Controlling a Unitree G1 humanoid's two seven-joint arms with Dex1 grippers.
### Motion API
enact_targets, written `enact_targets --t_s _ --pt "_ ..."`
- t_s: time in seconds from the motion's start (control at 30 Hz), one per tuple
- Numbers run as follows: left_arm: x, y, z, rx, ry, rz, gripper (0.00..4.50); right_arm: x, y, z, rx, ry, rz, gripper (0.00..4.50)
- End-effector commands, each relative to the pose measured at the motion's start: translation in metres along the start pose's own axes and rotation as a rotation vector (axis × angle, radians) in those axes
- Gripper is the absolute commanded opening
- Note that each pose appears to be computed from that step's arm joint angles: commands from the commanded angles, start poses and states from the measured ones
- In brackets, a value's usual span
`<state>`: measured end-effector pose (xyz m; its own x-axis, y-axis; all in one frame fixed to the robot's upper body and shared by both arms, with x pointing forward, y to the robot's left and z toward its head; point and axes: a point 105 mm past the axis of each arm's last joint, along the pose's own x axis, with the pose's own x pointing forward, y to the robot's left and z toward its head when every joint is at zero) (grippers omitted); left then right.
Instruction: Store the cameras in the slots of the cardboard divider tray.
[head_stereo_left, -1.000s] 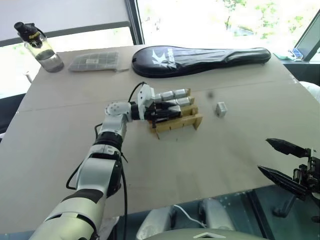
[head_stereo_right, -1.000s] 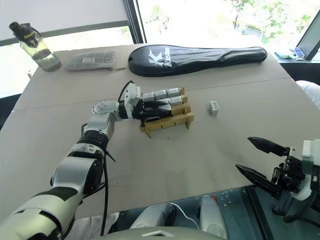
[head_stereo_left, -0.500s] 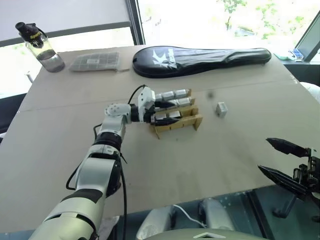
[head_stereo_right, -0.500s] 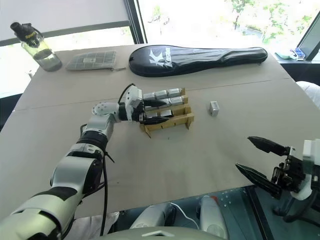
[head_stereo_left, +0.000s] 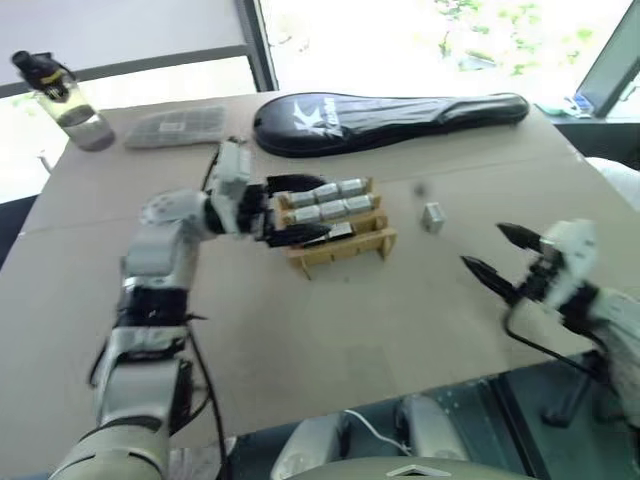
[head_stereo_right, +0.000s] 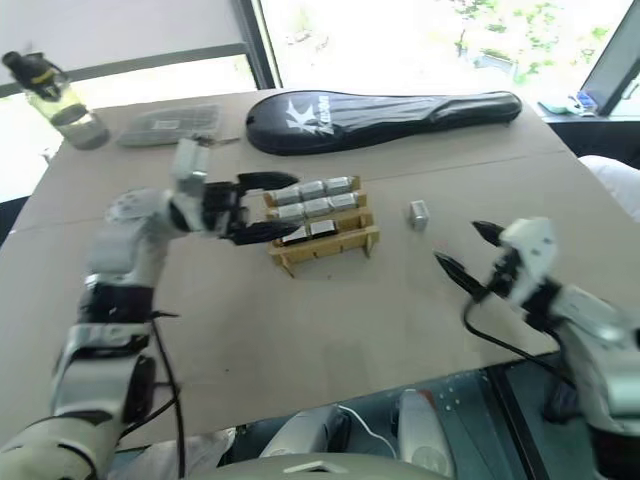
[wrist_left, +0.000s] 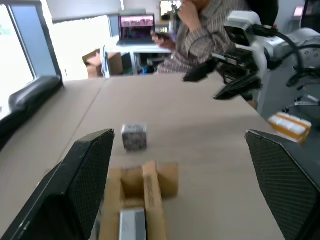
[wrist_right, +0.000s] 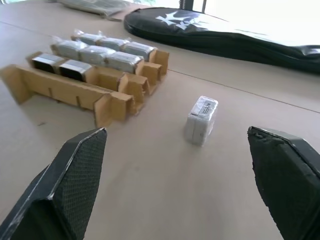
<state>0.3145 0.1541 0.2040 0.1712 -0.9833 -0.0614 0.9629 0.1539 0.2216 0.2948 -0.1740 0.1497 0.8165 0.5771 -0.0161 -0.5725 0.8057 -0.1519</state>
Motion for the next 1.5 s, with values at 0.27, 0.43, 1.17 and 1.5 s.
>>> enact_targets --t_s 0.27,0.43,1.17,1.5 --pt "-0.059 -0.025 0.023 0.065 0.151 0.183 4.38 0.064 -0.021 -0.015 0.119 0.072 -0.242 4.5" --pt "-0.071 -0.029 0.022 0.064 0.169 0.263 4.38 0.075 -0.025 -0.013 0.146 0.071 -0.24 4.5" --pt "-0.079 -0.036 0.013 0.036 0.166 0.329 4.5 0.099 -0.016 0.008 0.11 0.014 -0.084 0.67" --pt "-0.078 -0.034 0.011 0.033 0.164 0.328 4.5 0.108 0.039 0.064 -0.399 -0.164 0.452 0.67"
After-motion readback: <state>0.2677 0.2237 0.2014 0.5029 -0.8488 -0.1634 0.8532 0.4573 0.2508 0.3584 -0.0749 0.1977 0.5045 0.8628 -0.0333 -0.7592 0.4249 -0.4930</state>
